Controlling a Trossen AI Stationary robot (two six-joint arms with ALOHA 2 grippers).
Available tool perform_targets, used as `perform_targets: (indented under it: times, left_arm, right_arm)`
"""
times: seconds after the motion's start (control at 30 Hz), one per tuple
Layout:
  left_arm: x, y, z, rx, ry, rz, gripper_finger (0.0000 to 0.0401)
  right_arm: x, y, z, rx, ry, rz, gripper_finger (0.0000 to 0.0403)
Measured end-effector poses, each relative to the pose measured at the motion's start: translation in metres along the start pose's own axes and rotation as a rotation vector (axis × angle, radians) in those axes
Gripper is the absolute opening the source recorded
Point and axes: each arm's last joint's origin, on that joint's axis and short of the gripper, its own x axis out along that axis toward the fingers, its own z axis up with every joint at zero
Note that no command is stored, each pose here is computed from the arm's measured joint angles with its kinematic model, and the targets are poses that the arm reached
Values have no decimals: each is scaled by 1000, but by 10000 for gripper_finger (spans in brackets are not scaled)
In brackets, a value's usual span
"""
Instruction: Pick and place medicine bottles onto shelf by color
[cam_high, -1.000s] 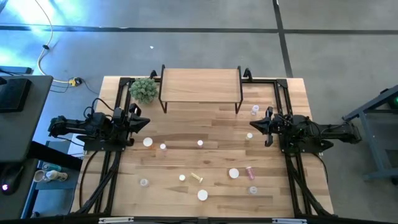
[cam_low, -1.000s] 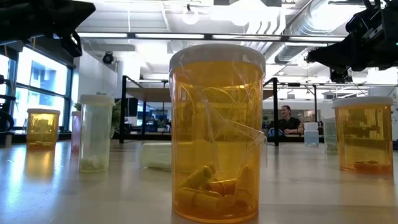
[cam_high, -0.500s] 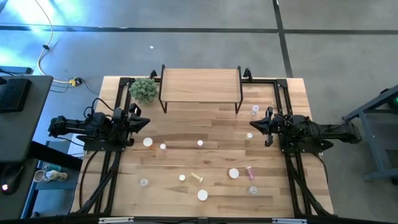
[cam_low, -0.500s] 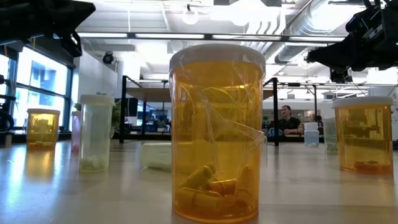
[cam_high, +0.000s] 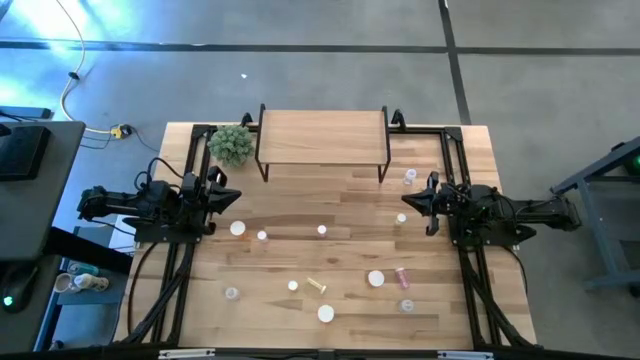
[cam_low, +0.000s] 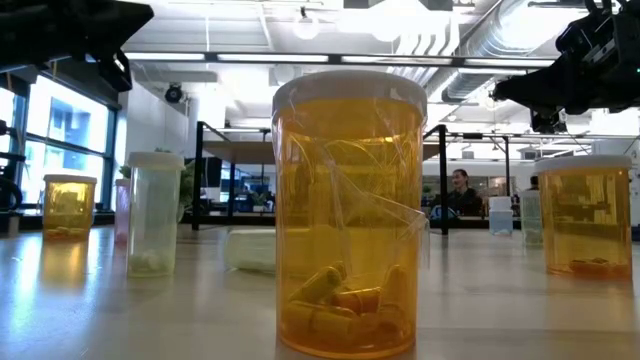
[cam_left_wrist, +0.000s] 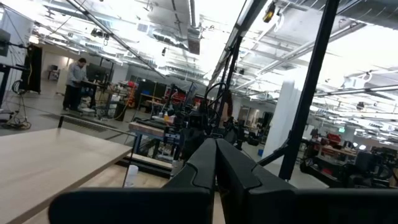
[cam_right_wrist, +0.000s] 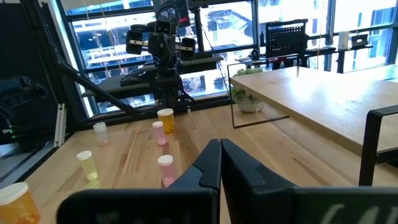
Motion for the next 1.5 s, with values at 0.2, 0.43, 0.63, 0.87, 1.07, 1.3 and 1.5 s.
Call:
perform_targets:
  times: [0.2, 0.43, 0.63, 0.87, 1.07, 1.3, 1.5]
  left_arm:
    - [0, 0, 0, 0, 0, 0, 0]
    - [0, 0, 0, 0, 0, 0, 0]
    - [0, 0, 0, 0, 0, 0, 0]
    - [0, 0, 0, 0, 0, 0, 0]
    - [0, 0, 0, 0, 0, 0, 0]
    - [0, 0, 0, 0, 0, 0, 0]
    - [0, 0, 0, 0, 0, 0, 0]
  right_arm:
    - [0, 0, 0, -1, -1, -5, 0]
    - [0, 0, 0, -1, -1, -4, 0]
    - [0, 0, 0, 0, -1, -3, 0]
    - [0, 0, 0, 0, -1, -3, 0]
    - [0, 0, 0, -1, -1, -3, 0]
    - [0, 0, 2, 5, -16, 6, 0]
    - [0, 0, 2, 99, -16, 8, 0]
